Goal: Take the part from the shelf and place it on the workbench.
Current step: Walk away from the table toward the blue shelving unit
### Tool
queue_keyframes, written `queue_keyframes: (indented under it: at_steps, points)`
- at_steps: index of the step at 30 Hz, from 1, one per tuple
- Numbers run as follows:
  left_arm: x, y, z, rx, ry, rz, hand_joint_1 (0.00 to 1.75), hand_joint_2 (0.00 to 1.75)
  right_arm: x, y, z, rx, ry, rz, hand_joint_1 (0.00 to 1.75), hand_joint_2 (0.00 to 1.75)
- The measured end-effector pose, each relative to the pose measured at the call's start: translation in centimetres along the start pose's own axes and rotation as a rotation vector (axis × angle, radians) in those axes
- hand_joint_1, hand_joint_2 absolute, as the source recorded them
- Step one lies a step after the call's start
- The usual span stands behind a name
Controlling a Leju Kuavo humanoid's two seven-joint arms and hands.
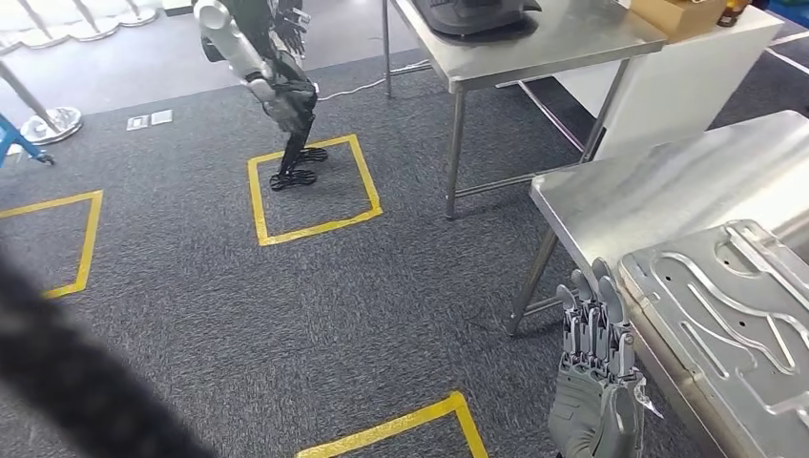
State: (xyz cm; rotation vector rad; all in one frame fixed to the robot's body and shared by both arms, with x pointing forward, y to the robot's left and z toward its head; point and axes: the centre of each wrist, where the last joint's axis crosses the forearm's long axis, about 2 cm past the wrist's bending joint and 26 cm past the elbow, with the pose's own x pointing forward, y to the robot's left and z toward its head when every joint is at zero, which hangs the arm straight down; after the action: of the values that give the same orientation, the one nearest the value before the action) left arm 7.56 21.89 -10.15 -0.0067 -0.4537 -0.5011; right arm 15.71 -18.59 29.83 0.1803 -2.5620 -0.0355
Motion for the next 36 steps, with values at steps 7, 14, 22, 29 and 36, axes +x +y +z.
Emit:
queue_keyframes:
  at_steps: [7,14,22,29,36]
  points:
    - [-0.12,0.04,0.02,0.006,0.009,-0.009,0.0,0.0,0.0,-0.02,0.05,0.008,-0.005,0.002,0.0,0.0]
    - [-0.04,0.06,0.0,0.007,0.014,-0.01,0.0,0.0,0.01,-0.03,0.13,0.01,-0.012,0.012,0.0,0.0]
    - [-0.09,0.12,0.01,0.009,0.019,-0.012,0.0,0.0,0.05,-0.09,0.25,0.008,-0.017,0.025,0.0,0.0]
    - [-0.06,-0.03,0.02,0.005,0.024,-0.013,0.0,0.0,0.09,-0.14,0.55,0.005,-0.005,0.028,0.0,0.0]
    - [-0.27,-0.09,0.08,0.004,0.035,-0.015,0.0,0.0,0.1,-0.18,0.62,0.005,-0.003,0.029,0.0,0.0]
